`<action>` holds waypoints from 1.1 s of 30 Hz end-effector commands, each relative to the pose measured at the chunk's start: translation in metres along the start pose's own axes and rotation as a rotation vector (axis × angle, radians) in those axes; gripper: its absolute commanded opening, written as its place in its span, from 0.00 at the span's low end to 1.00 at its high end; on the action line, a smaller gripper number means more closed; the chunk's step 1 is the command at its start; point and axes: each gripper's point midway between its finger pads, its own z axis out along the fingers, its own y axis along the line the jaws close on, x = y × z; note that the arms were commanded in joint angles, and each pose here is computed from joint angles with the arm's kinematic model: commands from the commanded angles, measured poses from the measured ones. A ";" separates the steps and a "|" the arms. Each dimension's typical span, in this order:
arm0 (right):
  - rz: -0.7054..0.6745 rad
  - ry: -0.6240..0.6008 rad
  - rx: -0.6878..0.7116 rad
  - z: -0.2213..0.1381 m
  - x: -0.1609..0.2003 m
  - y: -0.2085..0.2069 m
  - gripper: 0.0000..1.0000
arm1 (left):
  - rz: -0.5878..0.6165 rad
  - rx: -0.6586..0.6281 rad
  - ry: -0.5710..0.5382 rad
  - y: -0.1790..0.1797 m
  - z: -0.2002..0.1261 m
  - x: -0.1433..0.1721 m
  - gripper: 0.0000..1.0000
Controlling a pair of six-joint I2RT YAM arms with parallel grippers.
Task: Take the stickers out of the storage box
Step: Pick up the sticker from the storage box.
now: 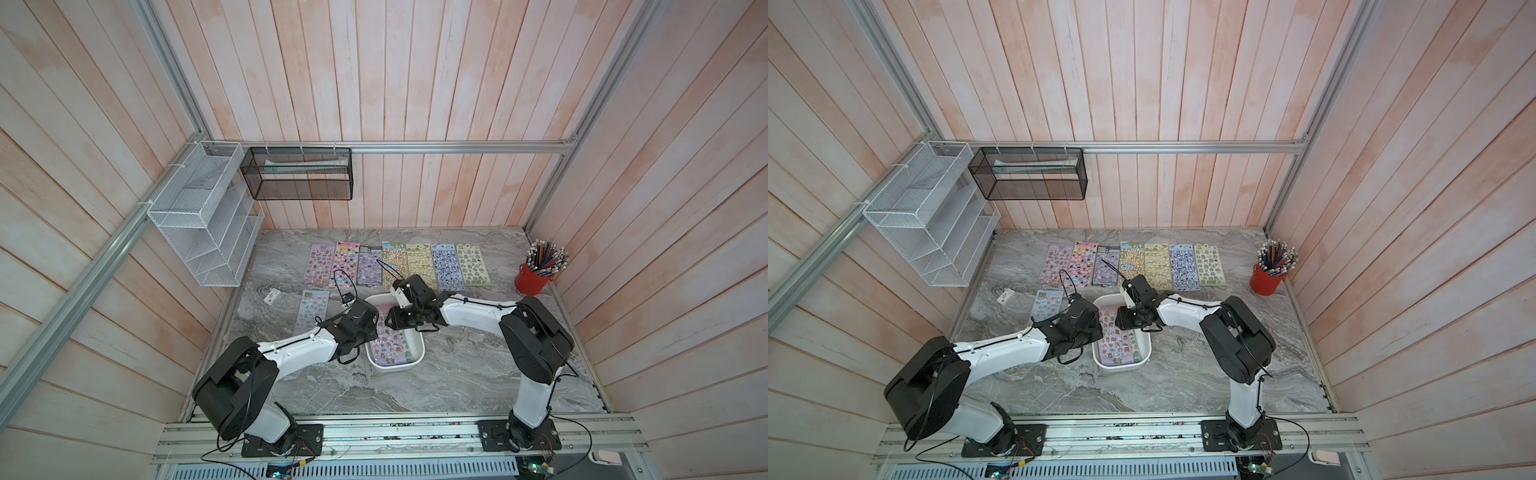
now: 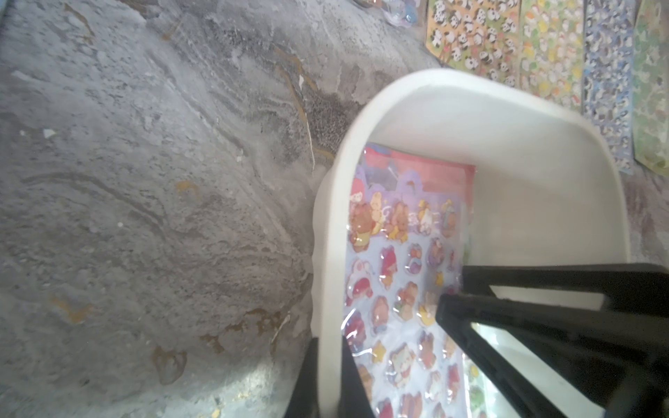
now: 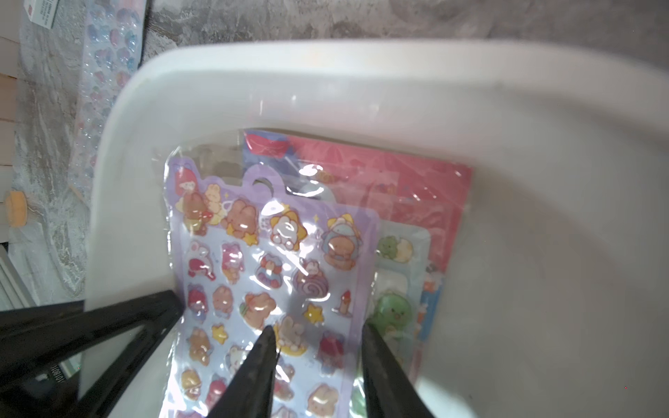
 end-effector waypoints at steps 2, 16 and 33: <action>0.040 0.058 -0.002 -0.002 0.019 -0.010 0.38 | -0.033 0.012 -0.052 -0.005 0.000 -0.021 0.00; 0.040 0.060 -0.028 -0.006 0.024 -0.009 0.25 | -0.039 0.005 -0.052 -0.002 0.001 -0.023 0.00; 0.013 0.043 0.121 0.003 0.019 -0.030 0.30 | -0.040 0.005 -0.046 -0.002 0.004 -0.023 0.00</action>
